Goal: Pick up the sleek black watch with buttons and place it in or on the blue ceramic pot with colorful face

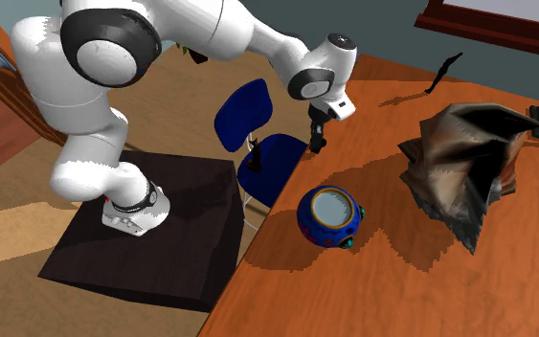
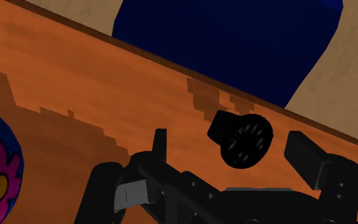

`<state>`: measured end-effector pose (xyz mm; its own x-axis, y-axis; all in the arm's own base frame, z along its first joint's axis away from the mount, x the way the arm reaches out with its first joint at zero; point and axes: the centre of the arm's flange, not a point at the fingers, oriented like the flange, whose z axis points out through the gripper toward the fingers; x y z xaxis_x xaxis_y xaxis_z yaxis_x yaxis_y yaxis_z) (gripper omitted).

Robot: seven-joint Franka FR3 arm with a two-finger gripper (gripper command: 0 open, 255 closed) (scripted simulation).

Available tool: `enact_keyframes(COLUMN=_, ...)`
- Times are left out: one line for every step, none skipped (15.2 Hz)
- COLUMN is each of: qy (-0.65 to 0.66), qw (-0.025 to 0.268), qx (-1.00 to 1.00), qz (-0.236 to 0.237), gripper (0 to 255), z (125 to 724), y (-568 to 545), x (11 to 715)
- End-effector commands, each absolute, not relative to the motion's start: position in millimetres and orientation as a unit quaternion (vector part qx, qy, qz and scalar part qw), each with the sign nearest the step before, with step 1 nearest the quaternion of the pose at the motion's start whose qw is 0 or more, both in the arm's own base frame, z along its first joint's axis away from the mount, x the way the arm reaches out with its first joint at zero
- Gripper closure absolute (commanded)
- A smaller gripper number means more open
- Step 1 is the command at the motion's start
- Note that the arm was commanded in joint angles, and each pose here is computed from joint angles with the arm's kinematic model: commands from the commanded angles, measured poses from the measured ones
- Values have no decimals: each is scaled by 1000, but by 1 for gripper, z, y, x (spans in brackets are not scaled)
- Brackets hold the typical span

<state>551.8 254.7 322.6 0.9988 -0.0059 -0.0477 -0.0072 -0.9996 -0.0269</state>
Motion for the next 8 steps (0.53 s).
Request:
enact_keyframes(qy=3, qw=10, qx=-1000, qz=23, gripper=0, z=304, y=272, x=566)
enact_keyframes(qy=3, qw=8, qx=-1000, qz=23, gripper=0, z=296, y=280, x=574)
enact_keyframes(qy=3, qw=6, qx=-1000, qz=23, gripper=0, z=288, y=287, x=581)
enact_keyframes(qy=3, qw=5, qx=-1000, qz=23, gripper=0, z=282, y=294, x=587)
enact_keyframes(qy=3, qw=5, qx=-1000, qz=23, gripper=0, z=277, y=294, x=587)
enact_keyframes(qy=3, qw=5, qx=-1000, qz=23, gripper=0, z=272, y=294, x=587)
enact_keyframes(qy=3, qw=5, qx=-1000, qz=23, gripper=0, z=266, y=294, x=587)
enact_keyframes(qy=3, qw=5, qx=-1000, qz=23, gripper=0, z=261, y=294, x=587)
